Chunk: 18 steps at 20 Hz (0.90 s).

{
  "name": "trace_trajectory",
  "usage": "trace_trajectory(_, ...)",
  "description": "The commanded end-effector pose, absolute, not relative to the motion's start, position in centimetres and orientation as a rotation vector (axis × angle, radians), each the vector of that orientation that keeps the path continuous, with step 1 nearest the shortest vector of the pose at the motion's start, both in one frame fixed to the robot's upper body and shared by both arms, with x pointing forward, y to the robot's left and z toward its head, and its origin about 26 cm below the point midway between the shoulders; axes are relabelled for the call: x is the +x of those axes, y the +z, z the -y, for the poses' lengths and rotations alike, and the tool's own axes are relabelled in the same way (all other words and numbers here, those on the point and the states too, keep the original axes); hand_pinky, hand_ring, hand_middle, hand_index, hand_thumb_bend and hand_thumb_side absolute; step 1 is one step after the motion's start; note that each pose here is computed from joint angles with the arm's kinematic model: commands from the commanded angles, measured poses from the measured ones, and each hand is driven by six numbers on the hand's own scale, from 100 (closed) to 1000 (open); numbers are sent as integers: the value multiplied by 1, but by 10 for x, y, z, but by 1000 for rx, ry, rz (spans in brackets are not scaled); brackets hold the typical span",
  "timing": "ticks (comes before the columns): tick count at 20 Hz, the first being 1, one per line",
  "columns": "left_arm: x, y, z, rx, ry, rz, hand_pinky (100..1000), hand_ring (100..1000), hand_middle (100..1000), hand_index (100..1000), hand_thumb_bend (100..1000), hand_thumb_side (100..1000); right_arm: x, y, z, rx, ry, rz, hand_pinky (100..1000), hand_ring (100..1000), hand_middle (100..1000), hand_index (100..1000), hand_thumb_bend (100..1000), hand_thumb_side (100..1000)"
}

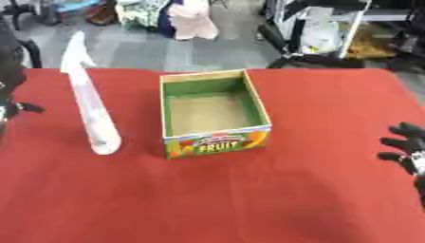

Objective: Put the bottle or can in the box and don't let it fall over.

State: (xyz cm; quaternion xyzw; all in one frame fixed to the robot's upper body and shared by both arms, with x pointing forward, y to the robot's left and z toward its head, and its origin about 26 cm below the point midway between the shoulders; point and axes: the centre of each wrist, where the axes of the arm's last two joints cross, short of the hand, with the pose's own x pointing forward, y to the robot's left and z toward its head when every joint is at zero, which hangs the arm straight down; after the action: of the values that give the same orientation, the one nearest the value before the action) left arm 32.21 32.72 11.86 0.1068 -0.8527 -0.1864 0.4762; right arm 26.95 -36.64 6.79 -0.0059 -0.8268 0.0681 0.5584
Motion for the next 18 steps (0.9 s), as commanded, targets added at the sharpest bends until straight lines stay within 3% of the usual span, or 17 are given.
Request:
trace_trajectory(1, 328, 131, -332, 333, -479, 2094, 642, 1000, 954, 1000, 108, 783, 271, 76, 368, -20, 186, 1968, 686, 785, 799, 850, 100, 518)
trace_trajectory(9, 360, 149, -314, 461, -474, 2094, 650, 1000, 950, 1000, 100, 772, 271, 74, 367, -11, 190, 1964, 686, 785, 799, 850, 100, 517)
trace_trajectory(18, 386, 146, -294, 448, -541, 2052, 646, 1000, 950, 1000, 100, 789, 272, 73, 365, -1, 193, 1961, 687, 785, 799, 850, 100, 516)
